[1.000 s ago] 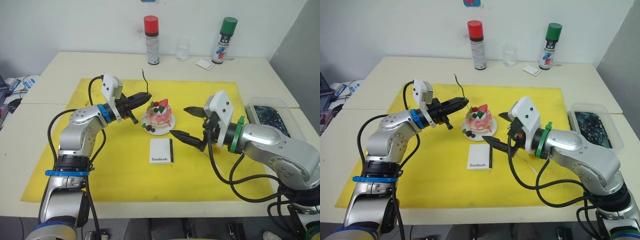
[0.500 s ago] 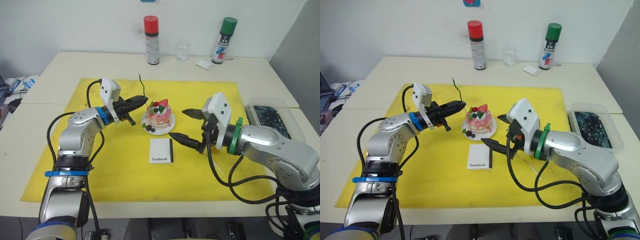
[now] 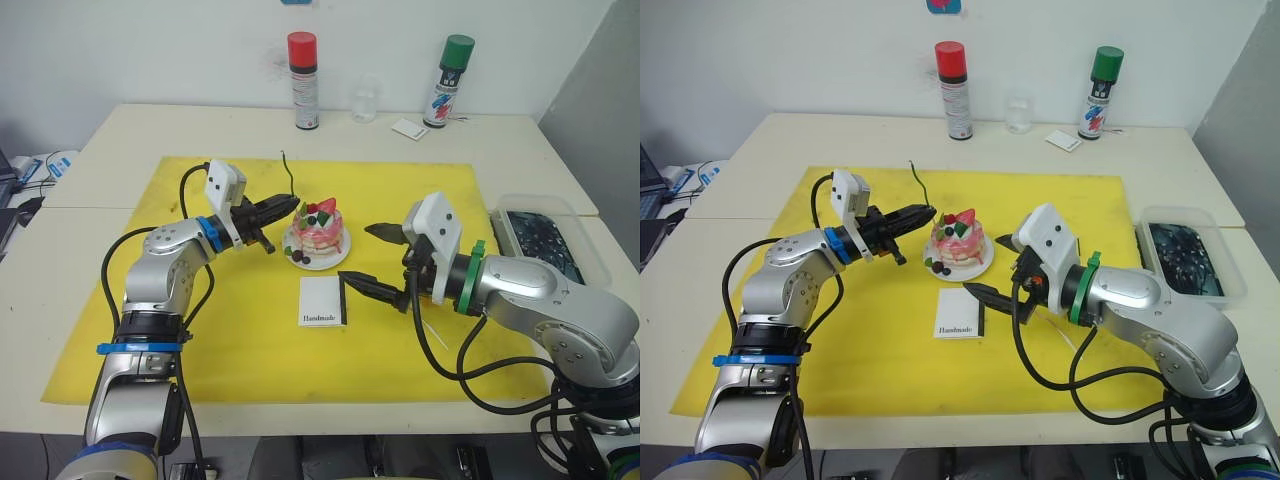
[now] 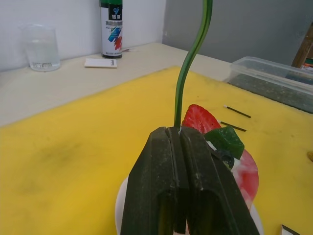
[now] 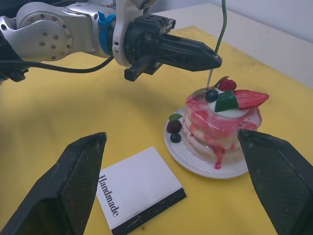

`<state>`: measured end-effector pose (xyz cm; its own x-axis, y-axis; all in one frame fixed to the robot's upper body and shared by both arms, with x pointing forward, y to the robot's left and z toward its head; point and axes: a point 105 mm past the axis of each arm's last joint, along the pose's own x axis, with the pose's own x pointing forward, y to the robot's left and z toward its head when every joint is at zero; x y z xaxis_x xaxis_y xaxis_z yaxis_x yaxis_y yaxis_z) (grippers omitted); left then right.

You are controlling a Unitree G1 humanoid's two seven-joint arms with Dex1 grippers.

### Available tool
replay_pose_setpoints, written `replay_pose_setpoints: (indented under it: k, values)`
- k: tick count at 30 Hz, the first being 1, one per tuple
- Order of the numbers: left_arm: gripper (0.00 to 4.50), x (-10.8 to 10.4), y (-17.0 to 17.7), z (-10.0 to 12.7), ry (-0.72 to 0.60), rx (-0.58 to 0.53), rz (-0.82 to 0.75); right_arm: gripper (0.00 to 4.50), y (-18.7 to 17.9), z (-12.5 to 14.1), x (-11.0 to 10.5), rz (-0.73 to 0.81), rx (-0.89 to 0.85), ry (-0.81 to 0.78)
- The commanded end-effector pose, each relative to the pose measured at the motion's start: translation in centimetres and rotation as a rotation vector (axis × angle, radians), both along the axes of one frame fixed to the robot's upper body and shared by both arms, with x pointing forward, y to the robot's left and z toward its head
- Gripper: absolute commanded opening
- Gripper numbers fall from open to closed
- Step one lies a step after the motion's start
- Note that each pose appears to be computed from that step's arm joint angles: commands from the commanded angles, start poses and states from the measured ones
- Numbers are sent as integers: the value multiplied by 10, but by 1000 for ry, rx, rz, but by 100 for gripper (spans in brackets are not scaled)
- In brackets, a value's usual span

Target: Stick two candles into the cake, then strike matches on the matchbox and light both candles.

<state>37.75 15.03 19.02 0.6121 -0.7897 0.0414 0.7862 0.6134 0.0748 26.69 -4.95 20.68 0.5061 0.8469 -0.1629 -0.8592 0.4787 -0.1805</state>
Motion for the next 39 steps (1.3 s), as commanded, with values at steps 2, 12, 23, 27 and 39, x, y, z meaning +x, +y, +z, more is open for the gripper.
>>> replay_pose_setpoints:
  k: [2,12,23,27,39]
  values:
    - [0,-3,0,0,-34,39,-10,447,-1,10,-5,5,16,-49]
    - [0,-2,-4,-20,-63,70,8,447,-2,8,-5,-1,15,-47]
    - [0,-2,-8,-43,-25,38,22,447,-5,0,-4,-22,11,-35]
    - [0,1,-1,-34,-43,24,41,447,-6,0,-4,-30,20,-33]
    - [380,-10,32,2,-143,85,91,450,-6,6,-1,-73,93,-48]
